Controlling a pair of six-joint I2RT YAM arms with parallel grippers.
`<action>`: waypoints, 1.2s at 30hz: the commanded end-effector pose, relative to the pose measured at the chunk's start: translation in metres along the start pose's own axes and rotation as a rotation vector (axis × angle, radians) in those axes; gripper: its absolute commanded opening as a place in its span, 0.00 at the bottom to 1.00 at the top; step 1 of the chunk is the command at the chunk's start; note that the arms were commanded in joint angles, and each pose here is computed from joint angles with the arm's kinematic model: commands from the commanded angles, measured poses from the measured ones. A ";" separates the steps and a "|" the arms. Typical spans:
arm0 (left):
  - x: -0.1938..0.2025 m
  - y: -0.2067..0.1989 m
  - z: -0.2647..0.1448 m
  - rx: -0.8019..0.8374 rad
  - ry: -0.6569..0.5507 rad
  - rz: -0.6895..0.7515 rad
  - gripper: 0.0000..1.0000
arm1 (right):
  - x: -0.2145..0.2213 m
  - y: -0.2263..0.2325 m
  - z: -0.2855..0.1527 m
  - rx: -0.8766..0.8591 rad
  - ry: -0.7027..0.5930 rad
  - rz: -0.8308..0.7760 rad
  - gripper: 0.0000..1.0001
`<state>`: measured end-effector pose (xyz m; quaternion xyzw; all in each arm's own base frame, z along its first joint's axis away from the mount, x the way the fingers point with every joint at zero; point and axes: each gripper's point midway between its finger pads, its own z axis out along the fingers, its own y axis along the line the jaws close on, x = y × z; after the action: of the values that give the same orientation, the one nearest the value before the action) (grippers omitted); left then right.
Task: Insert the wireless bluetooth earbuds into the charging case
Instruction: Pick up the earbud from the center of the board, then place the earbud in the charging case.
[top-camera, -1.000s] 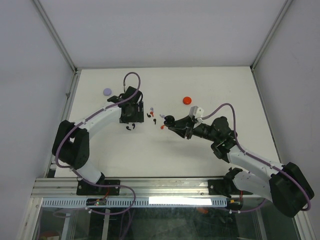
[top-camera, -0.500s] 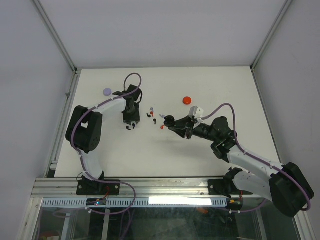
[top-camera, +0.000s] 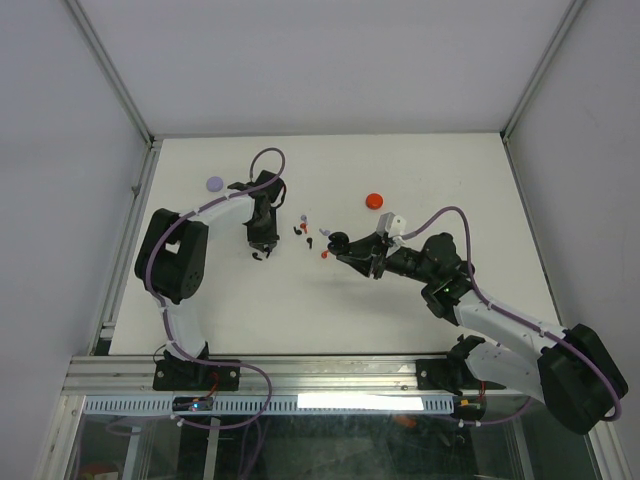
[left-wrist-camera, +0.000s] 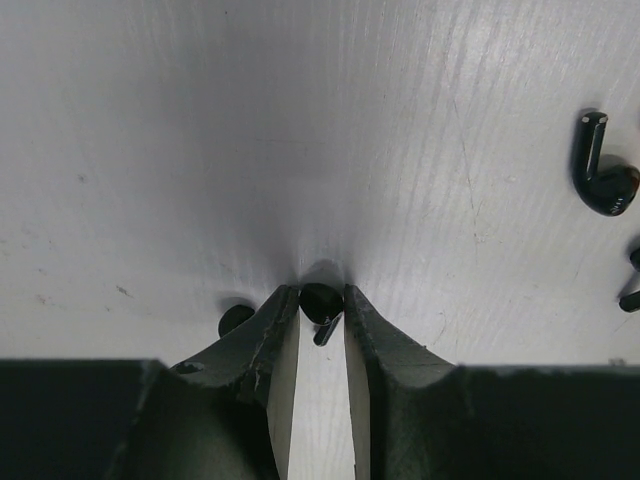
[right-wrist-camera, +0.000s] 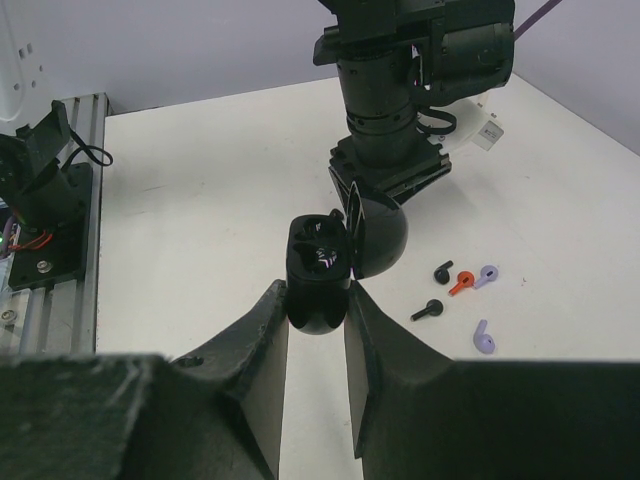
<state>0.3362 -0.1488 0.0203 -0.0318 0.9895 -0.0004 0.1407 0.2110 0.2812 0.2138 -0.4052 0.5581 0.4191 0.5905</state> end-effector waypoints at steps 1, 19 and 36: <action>0.004 0.002 -0.002 -0.006 0.022 -0.004 0.22 | -0.023 -0.002 0.005 -0.005 -0.056 -0.056 0.00; -0.056 -0.042 -0.102 0.316 -0.308 0.015 0.04 | -0.042 -0.015 0.008 0.061 -0.114 -0.078 0.00; -0.054 -0.107 -0.290 0.998 -0.771 0.280 0.06 | -0.081 -0.024 0.013 0.100 -0.296 -0.131 0.00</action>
<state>0.3328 -0.2321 0.2436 0.0909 0.8407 -0.3418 0.4100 0.2363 0.2805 0.2446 -0.3533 0.5320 0.4009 0.6568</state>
